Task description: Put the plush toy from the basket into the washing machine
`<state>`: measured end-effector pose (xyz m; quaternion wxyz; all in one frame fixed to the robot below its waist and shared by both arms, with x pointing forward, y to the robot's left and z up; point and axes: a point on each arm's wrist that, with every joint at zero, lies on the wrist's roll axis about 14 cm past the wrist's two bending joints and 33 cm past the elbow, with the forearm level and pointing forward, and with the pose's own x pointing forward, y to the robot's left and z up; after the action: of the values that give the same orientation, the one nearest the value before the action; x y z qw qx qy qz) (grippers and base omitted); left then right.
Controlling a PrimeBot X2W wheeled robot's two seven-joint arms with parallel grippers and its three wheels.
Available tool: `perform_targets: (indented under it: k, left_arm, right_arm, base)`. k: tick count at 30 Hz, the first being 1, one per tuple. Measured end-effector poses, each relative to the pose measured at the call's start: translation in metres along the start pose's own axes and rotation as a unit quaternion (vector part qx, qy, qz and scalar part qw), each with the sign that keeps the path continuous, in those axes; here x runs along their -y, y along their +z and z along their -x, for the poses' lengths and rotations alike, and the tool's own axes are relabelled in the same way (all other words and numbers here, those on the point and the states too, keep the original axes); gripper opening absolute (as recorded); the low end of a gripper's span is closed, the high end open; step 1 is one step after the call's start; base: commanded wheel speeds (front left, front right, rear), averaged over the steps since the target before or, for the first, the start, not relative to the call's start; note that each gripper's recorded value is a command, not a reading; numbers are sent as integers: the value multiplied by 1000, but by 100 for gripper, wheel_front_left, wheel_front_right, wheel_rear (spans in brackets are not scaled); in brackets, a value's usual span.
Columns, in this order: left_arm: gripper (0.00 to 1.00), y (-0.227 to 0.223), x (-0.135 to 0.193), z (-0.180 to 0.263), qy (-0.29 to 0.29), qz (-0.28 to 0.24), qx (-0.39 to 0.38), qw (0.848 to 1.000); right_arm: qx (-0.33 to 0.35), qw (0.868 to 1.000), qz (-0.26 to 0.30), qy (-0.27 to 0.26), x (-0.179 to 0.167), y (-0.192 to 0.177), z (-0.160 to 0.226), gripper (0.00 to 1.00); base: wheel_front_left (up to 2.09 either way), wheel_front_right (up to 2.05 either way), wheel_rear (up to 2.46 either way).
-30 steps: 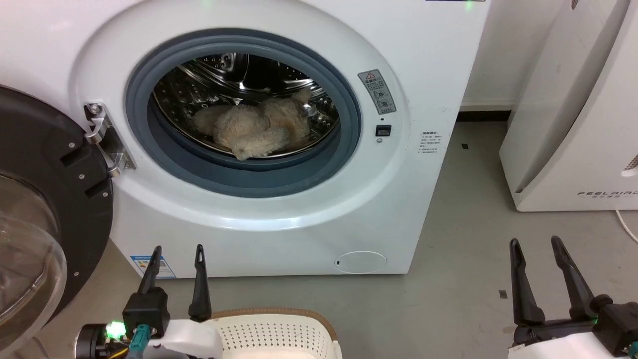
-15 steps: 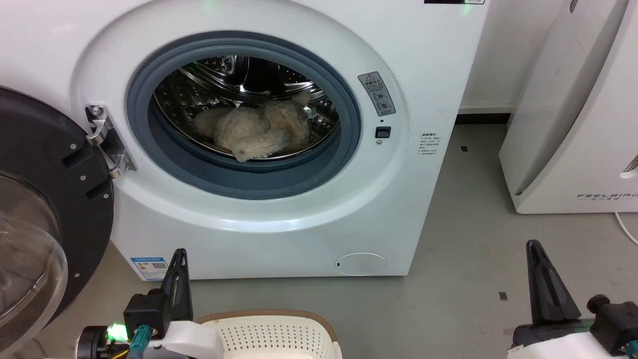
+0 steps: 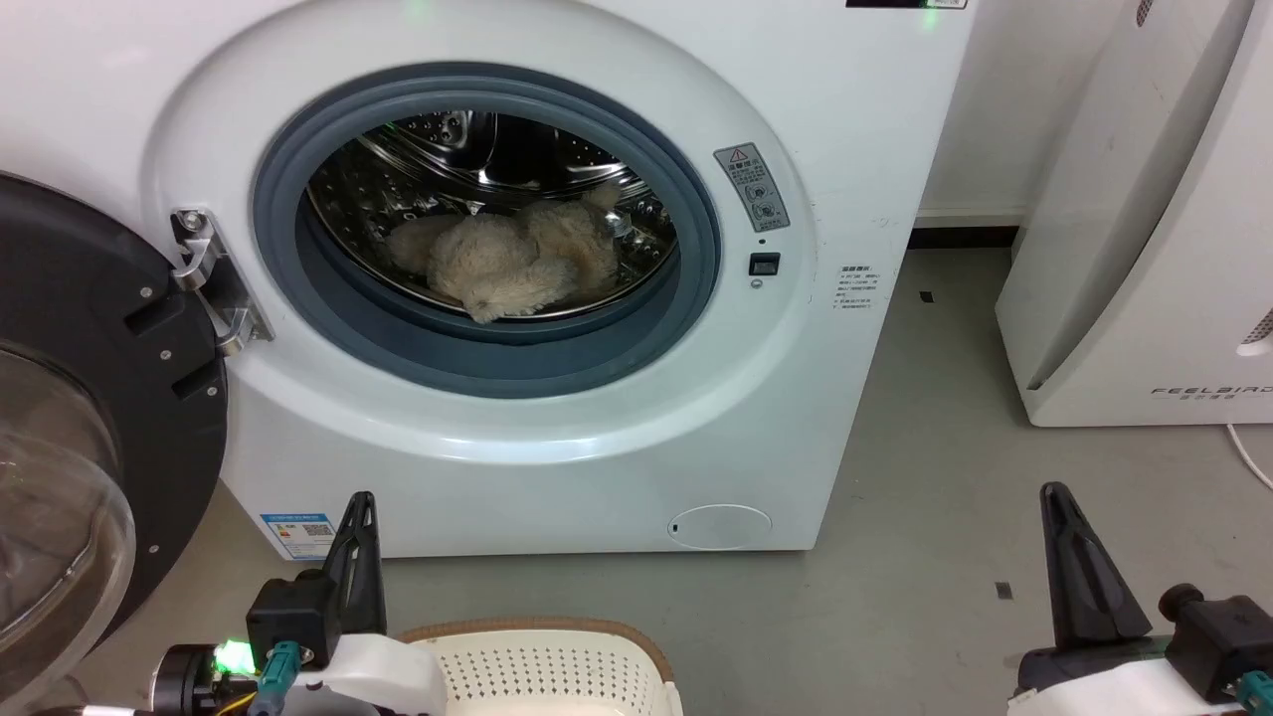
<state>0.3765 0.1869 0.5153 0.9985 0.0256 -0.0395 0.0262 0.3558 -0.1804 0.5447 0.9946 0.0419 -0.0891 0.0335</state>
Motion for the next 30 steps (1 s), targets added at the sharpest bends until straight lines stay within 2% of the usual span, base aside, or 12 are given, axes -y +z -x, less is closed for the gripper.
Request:
perform_targets:
  k: [30]
  left_arm:
    - [0,6,3,-2,-8,2,-8,1000]
  right_arm:
    - [-31,999,17,12,-6,-8,-3,0]
  base:
    - [0,0,0]
